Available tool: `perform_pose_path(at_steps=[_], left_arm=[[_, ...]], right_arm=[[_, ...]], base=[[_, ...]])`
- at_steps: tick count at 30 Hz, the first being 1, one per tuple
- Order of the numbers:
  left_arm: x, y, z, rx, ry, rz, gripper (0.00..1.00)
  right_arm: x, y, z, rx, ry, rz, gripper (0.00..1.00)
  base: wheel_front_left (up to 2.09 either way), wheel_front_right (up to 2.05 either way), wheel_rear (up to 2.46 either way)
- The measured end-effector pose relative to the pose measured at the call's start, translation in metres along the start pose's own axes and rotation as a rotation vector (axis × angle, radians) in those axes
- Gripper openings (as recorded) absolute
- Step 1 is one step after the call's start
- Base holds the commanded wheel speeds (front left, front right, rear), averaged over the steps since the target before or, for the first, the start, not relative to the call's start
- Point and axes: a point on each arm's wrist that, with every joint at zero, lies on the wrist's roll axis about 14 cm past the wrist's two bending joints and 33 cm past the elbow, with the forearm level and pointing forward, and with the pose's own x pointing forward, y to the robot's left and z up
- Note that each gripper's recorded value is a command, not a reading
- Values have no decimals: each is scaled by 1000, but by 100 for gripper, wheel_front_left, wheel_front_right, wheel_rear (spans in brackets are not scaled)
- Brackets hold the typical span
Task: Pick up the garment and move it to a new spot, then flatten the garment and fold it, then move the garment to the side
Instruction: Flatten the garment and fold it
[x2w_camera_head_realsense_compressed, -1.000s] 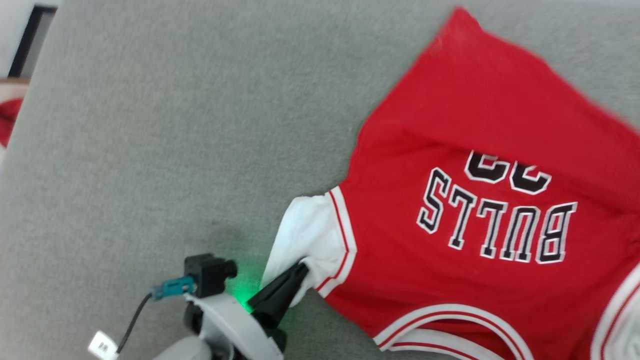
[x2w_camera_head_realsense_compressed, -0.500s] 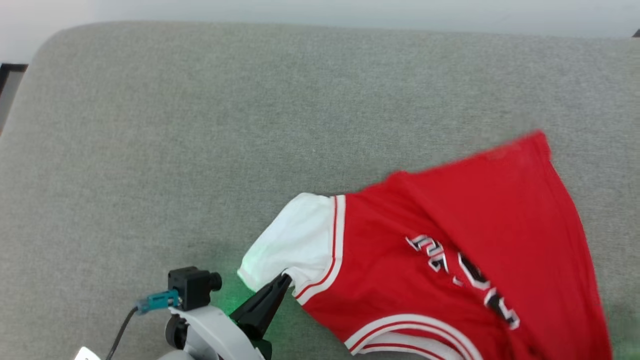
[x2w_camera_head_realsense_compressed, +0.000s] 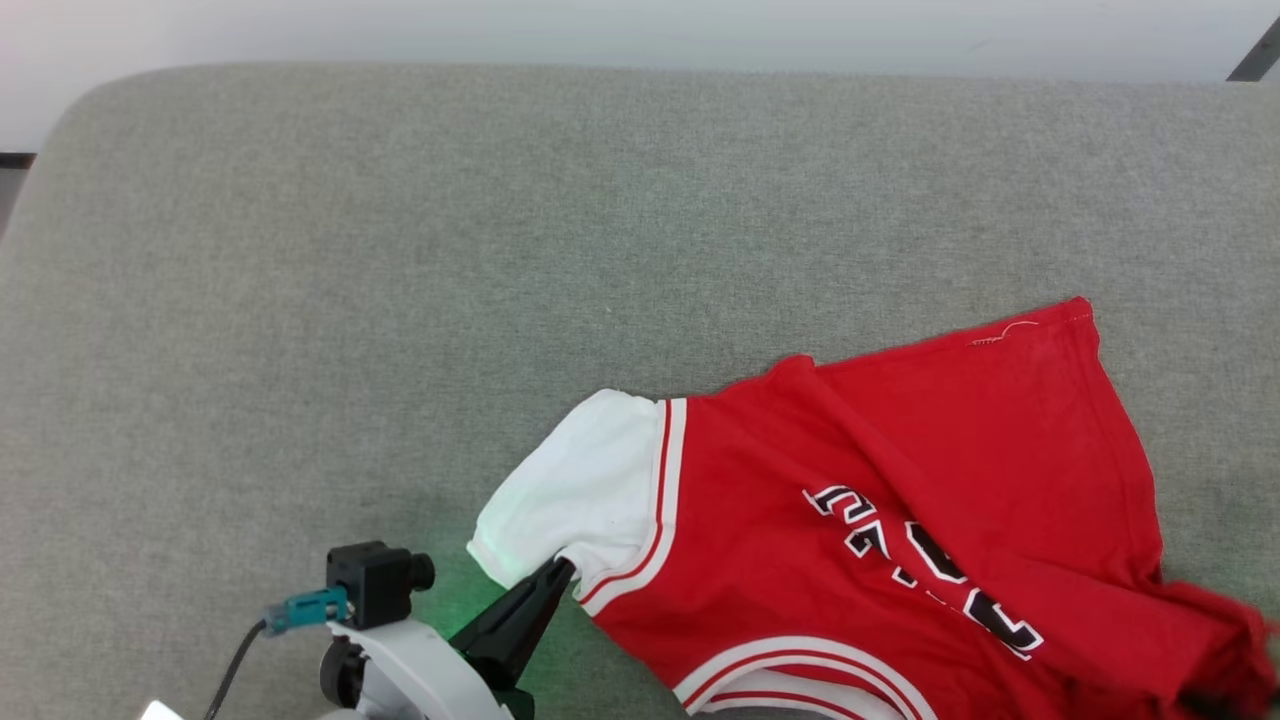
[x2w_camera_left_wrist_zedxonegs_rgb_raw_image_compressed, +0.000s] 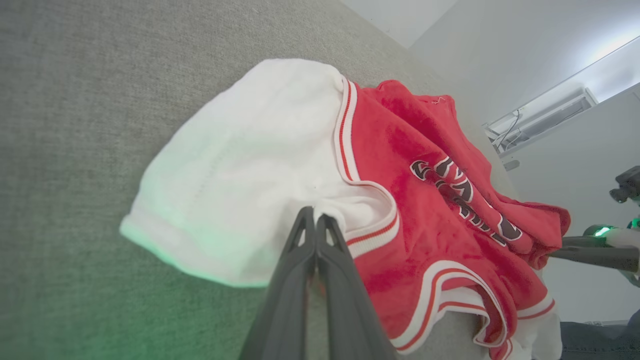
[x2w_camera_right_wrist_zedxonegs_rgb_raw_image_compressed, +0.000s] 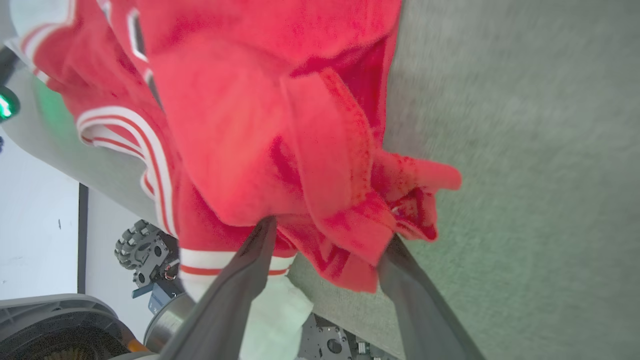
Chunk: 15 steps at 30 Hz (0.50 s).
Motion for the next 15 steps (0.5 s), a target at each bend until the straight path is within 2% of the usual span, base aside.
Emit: perform_pose_path(at_steps=[5,9,12,15], left_arm=[[3,-3,-3,-9,6,-7,0],[8,-5,-2,-14,3,-18,0],[12,-4,-1,-13,4,-18,0],[16,0,0,-13,4,-17,0]], right_arm=[[-32,-2,59,-73,-156,-23,100],[-43,-3,116,-189,-298,-76,100],[-36,4,150,-290,-372,-105,100],[-12,12,169,-352,-372,-102,100]], base=[[0,0,0],[0,0,0],[0,0,0],[0,0,0]])
